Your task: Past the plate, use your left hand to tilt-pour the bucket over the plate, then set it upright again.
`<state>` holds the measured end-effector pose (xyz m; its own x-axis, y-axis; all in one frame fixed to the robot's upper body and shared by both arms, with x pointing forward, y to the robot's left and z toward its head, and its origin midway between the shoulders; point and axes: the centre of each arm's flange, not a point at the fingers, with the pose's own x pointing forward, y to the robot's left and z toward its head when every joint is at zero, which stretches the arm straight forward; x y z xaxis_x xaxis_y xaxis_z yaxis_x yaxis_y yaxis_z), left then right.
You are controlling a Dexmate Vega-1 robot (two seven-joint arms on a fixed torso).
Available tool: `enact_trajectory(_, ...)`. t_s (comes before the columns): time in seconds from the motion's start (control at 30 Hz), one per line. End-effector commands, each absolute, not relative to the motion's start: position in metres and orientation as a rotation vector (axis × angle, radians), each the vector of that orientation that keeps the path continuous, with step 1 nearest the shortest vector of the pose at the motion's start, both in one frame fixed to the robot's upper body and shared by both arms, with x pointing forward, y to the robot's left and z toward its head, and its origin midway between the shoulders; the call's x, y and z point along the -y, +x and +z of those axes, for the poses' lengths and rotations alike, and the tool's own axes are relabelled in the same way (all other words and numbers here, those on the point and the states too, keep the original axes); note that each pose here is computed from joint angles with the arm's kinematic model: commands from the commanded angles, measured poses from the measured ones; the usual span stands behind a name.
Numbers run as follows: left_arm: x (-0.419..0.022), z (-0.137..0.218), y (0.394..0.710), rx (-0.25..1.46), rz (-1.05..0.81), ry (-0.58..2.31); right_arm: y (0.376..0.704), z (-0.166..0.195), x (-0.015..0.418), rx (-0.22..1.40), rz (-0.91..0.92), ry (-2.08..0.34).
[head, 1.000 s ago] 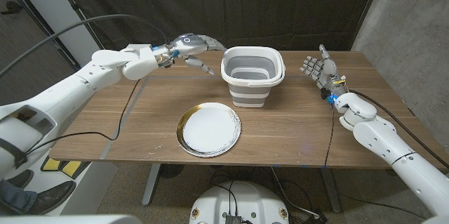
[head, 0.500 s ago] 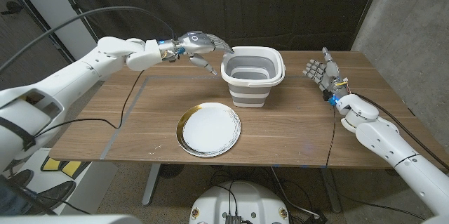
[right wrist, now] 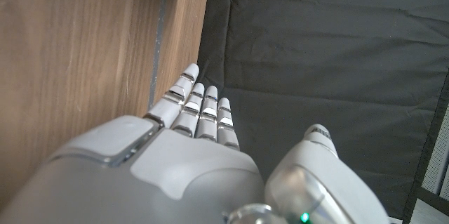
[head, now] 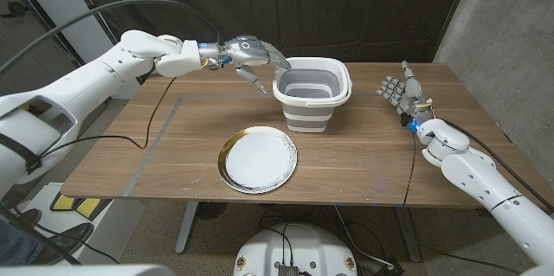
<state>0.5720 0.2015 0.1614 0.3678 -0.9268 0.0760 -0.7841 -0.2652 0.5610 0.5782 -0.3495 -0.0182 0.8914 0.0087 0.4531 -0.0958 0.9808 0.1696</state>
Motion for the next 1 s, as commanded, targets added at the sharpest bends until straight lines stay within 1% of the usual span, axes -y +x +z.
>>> enact_trajectory(0.03,-0.197,0.168,0.564,1.528,-0.333,2.296,0.574,-0.023,0.353,0.449,0.037,0.205)
enact_trajectory(0.17,-0.196,0.172,0.567,1.535,-0.317,2.308,0.575,-0.023,0.354,0.442,0.039,0.204)
enact_trajectory(0.5,-0.187,0.173,0.579,1.532,-0.365,2.306,0.579,-0.025,0.354,0.43,0.038,0.21)
enact_trajectory(0.77,-0.176,0.164,0.597,1.572,-0.422,2.292,0.58,-0.026,0.355,0.428,0.03,0.217)
enact_trajectory(1.0,-0.171,0.156,0.603,1.622,-0.459,2.298,0.583,-0.026,0.353,0.427,0.029,0.224)
